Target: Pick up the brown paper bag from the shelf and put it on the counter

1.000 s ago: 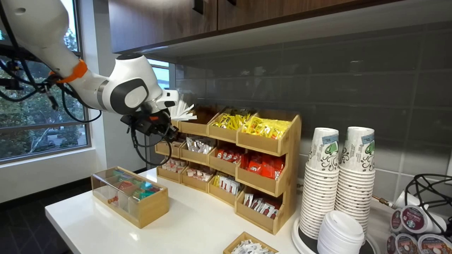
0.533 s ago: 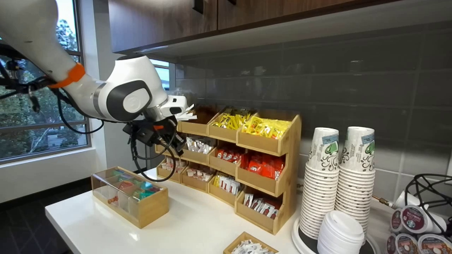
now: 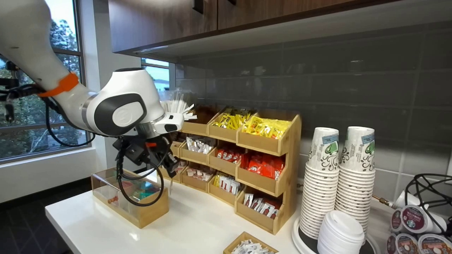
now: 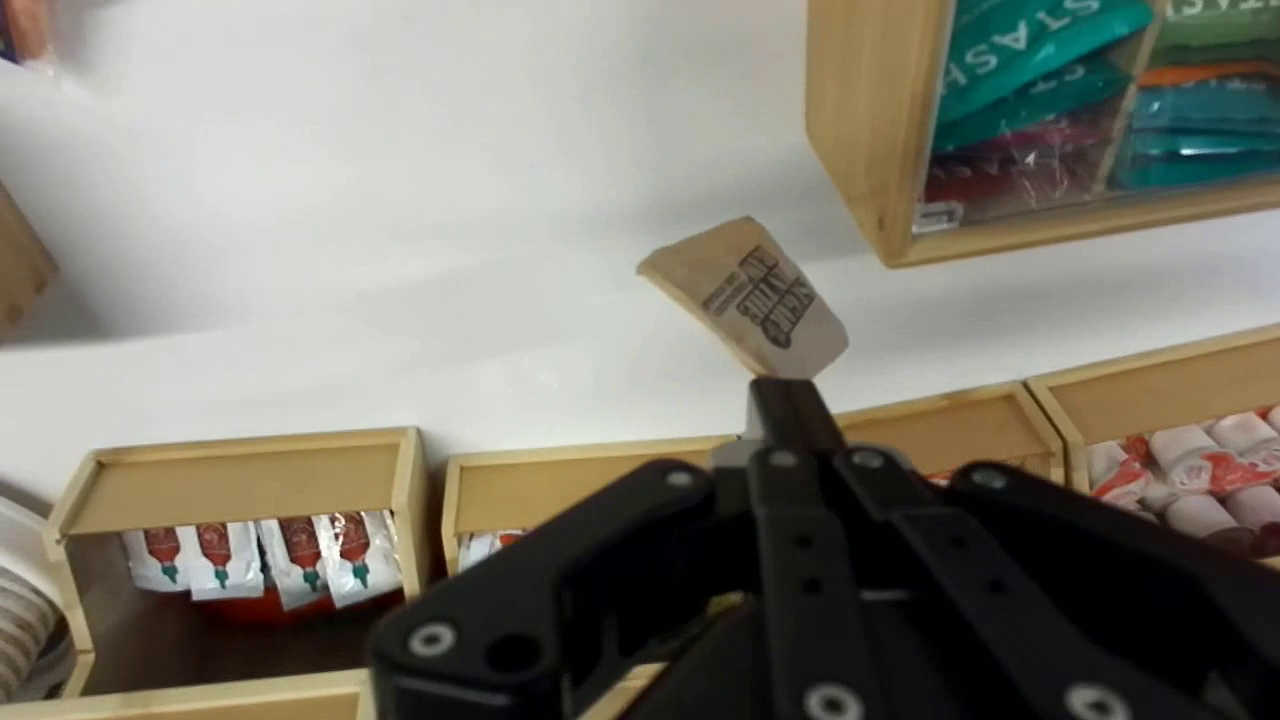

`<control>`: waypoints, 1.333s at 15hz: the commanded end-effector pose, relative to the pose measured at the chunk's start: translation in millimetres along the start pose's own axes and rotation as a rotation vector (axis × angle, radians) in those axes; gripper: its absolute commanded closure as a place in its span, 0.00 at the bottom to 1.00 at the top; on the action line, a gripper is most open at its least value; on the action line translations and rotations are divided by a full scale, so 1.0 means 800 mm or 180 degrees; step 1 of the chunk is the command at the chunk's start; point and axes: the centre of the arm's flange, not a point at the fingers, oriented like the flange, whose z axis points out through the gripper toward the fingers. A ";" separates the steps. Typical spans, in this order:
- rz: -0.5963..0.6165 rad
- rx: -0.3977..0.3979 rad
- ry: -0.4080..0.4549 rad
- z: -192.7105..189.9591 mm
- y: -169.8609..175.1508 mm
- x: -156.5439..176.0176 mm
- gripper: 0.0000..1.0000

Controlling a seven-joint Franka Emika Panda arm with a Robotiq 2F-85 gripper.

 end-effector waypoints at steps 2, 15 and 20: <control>0.0073 -0.0090 -0.0190 -0.009 0.024 -0.024 1.00; 0.0445 -0.0399 -0.0302 -0.008 0.080 -0.040 0.44; 0.0567 -0.0431 -0.0269 -0.014 0.082 -0.041 0.07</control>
